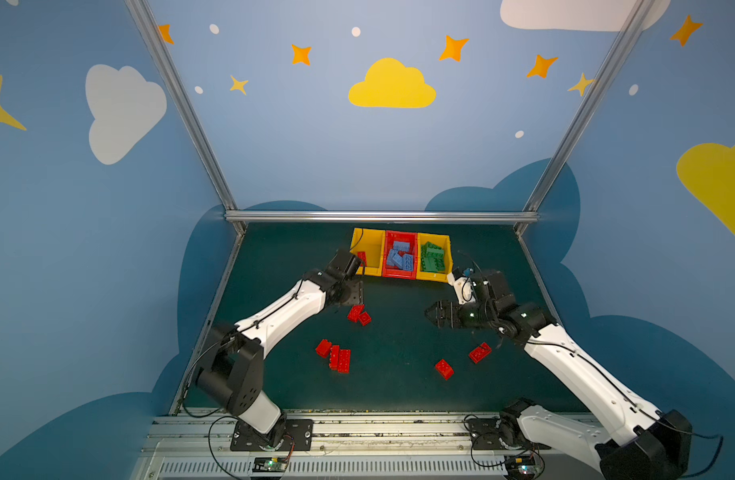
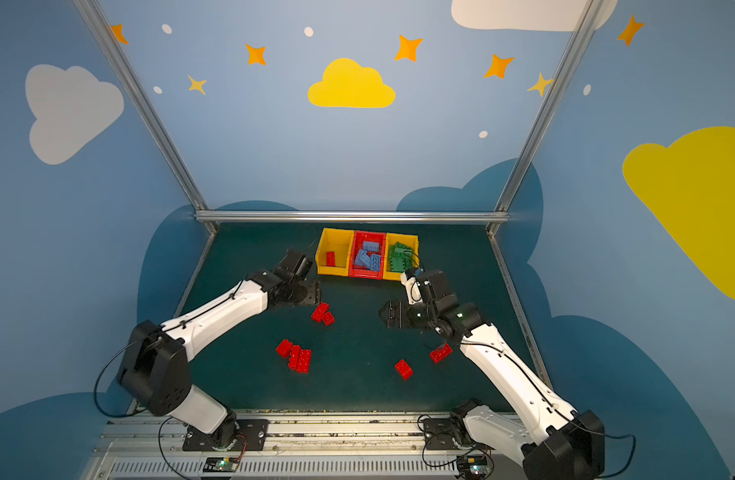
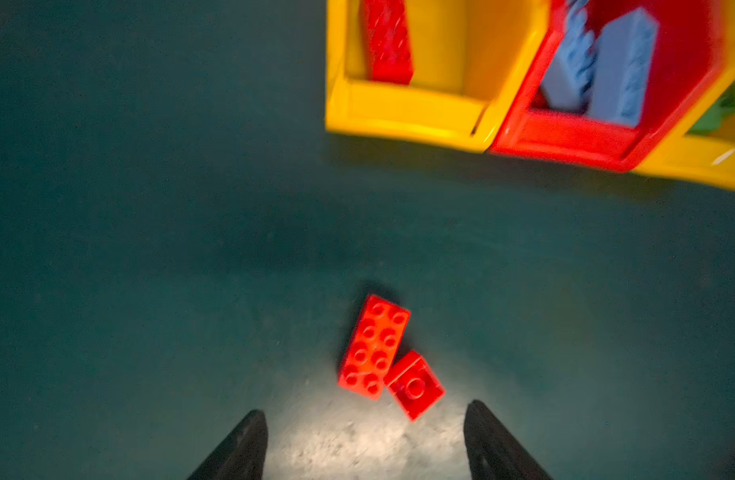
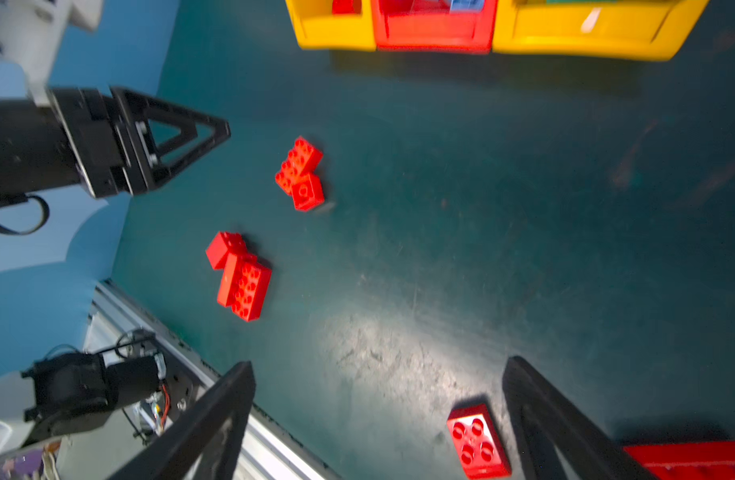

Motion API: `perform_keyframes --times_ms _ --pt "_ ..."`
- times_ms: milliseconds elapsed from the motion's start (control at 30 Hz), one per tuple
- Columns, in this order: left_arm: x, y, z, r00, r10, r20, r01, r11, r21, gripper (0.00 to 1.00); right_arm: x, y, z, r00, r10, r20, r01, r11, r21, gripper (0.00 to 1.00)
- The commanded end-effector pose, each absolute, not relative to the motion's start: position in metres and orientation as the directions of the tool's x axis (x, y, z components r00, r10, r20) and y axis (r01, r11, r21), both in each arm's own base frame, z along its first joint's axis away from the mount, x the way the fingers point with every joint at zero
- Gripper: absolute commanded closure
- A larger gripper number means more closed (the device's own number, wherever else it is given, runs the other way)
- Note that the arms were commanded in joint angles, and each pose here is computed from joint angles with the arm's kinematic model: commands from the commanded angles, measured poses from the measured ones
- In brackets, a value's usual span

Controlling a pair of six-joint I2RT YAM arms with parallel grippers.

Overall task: Sort the legos into containers by color
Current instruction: 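Return the left gripper to the red bricks and grasp another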

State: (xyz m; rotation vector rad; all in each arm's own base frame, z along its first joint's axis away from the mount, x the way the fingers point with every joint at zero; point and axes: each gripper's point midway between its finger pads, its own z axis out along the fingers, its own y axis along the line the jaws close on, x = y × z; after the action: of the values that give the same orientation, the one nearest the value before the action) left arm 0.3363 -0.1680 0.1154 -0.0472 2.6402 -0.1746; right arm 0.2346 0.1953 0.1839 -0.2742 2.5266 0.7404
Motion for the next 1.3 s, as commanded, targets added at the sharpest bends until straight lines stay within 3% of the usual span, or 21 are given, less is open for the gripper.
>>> perform_keyframes --times_ms 0,267,533,767,1100,1267 --pt "0.317 -0.157 0.099 -0.864 -0.107 -0.493 -0.035 0.988 -0.153 0.27 0.220 0.194 0.169 -0.880 -0.072 -0.470 -0.301 0.850 0.433 0.09" --pt "0.305 -0.151 0.096 -0.846 -0.131 -0.517 -0.043 0.983 -0.178 0.24 0.207 0.203 0.172 -0.872 -0.109 -0.478 -0.331 0.850 0.410 0.09" --pt "0.342 -0.173 0.095 -0.854 -0.056 -0.517 0.019 0.990 -0.138 0.22 0.203 0.199 0.178 -0.861 -0.102 -0.498 -0.332 0.854 0.400 0.09" --pt "0.371 -0.196 0.063 -0.893 0.008 -0.451 0.055 0.994 -0.091 0.24 0.205 0.196 0.174 -0.858 -0.077 -0.508 -0.315 0.860 0.402 0.09" --pt "0.381 -0.202 0.021 -0.929 0.040 -0.368 0.057 0.998 -0.033 0.31 0.207 0.195 0.172 -0.851 -0.073 -0.520 -0.317 0.861 0.397 0.09" --pt "0.374 -0.193 0.015 -0.938 0.032 -0.346 0.033 0.999 0.002 0.41 0.208 0.195 0.173 -0.849 -0.069 -0.524 -0.317 0.860 0.400 0.09"
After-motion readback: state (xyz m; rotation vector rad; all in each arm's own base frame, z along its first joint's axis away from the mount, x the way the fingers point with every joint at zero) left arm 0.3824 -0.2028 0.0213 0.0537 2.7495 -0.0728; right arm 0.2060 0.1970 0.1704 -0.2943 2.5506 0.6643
